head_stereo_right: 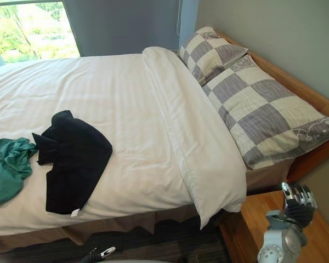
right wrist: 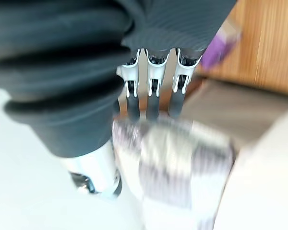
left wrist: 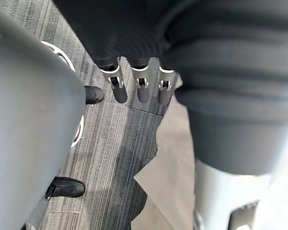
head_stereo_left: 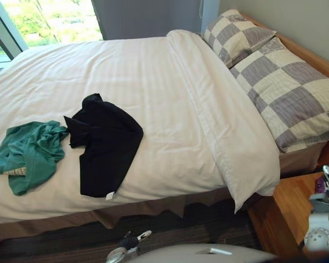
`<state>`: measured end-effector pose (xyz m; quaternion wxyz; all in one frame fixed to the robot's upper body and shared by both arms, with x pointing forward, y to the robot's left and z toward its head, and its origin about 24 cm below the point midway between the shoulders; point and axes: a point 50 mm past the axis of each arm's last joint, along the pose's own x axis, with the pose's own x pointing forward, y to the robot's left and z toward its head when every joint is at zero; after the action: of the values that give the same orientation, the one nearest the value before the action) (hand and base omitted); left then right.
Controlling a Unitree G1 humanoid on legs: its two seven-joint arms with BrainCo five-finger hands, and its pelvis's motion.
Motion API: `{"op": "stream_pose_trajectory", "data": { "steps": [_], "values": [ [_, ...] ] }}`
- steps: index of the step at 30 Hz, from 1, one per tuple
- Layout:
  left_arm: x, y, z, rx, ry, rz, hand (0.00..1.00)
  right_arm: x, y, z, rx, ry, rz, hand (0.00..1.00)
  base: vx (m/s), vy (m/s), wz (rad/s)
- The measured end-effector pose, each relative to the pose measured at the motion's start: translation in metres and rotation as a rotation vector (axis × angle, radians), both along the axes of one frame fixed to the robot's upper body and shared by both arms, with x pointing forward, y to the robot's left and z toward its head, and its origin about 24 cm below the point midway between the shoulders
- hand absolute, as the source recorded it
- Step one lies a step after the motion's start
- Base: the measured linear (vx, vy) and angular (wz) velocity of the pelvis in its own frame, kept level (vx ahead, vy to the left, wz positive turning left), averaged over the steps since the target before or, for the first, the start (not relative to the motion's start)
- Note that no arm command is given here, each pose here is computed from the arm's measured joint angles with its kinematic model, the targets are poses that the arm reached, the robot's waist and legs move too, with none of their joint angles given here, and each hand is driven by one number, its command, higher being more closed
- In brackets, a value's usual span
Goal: Tidy the bed and pick cloth on bed and put in laundry
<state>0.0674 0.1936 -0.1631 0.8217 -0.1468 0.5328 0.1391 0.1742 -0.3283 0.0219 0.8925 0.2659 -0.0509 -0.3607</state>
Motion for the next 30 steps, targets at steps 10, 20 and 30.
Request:
{"op": "stream_pose_trajectory", "data": {
  "steps": [10, 20, 30],
  "values": [
    [0.019, -0.005, 0.002, -0.032, -0.036, 0.02, 0.0, 0.068, 0.066, 0.072, 0.103, -0.634, 0.544, 1.0, 0.02, -0.018, 0.05],
    [0.109, -0.012, 0.03, -0.047, -0.266, -0.001, 0.0, 0.104, 0.057, 0.177, 0.031, -1.013, 0.646, 1.0, -0.04, -0.023, 0.14],
    [0.189, -0.008, 0.077, -0.033, -0.44, -0.029, 0.0, 0.107, 0.037, 0.281, -0.125, -1.309, 0.689, 1.0, -0.08, -0.029, 0.15]
  ]
}}
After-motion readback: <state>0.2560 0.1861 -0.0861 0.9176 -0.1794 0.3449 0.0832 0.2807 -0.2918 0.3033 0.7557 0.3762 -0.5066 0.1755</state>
